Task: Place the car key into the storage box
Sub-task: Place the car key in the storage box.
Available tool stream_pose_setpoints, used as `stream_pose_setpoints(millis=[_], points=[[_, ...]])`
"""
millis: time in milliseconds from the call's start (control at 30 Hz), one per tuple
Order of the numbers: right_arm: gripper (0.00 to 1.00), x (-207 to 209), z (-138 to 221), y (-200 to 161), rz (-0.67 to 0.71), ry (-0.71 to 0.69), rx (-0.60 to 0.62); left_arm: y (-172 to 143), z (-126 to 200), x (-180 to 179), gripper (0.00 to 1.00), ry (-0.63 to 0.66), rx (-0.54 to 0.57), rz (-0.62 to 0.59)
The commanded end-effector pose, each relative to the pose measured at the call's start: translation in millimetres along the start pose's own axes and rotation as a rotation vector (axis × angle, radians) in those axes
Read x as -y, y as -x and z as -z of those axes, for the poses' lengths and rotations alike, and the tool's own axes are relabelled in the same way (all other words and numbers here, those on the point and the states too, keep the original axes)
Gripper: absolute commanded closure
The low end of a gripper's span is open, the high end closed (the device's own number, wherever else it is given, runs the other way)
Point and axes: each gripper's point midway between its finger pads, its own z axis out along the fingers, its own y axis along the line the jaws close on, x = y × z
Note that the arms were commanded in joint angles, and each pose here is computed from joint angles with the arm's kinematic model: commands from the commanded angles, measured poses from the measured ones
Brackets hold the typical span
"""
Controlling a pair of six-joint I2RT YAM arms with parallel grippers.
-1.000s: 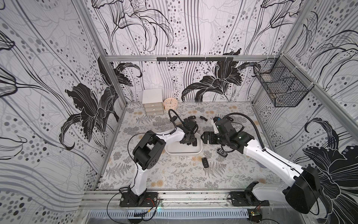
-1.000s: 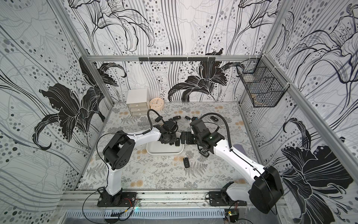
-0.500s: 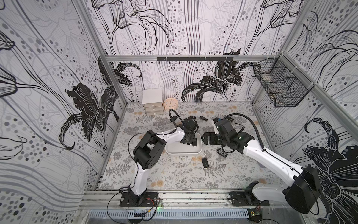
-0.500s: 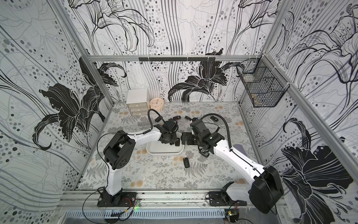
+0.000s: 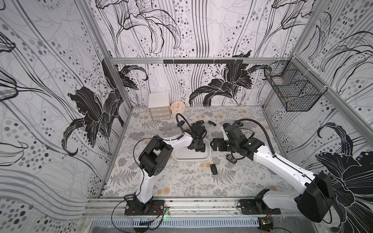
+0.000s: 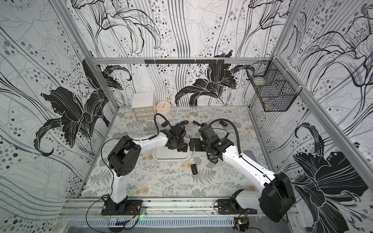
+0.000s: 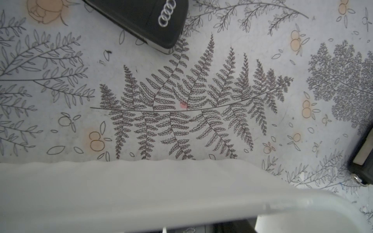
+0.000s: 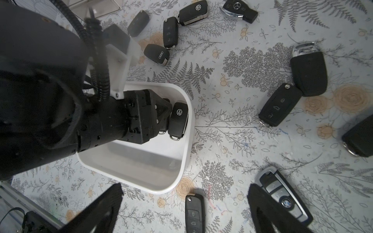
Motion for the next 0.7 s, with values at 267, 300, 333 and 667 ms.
stream_pose_setpoints(millis=[267, 300, 333, 667], points=[[0.00, 29, -9, 6, -0.092, -0.081, 0.005, 25, 55, 14, 0.50, -0.067, 0.099, 0.007], [0.00, 32, -11, 8, -0.102, -0.092, 0.004, 27, 61, 14, 0.48, -0.071, 0.109, 0.007], [0.00, 36, -13, 9, -0.114, -0.102, 0.004, 27, 65, 14, 0.44, -0.076, 0.115, 0.006], [0.03, 82, -45, 16, -0.223, -0.247, -0.038, 42, 127, 9, 0.01, -0.135, 0.224, 0.006]])
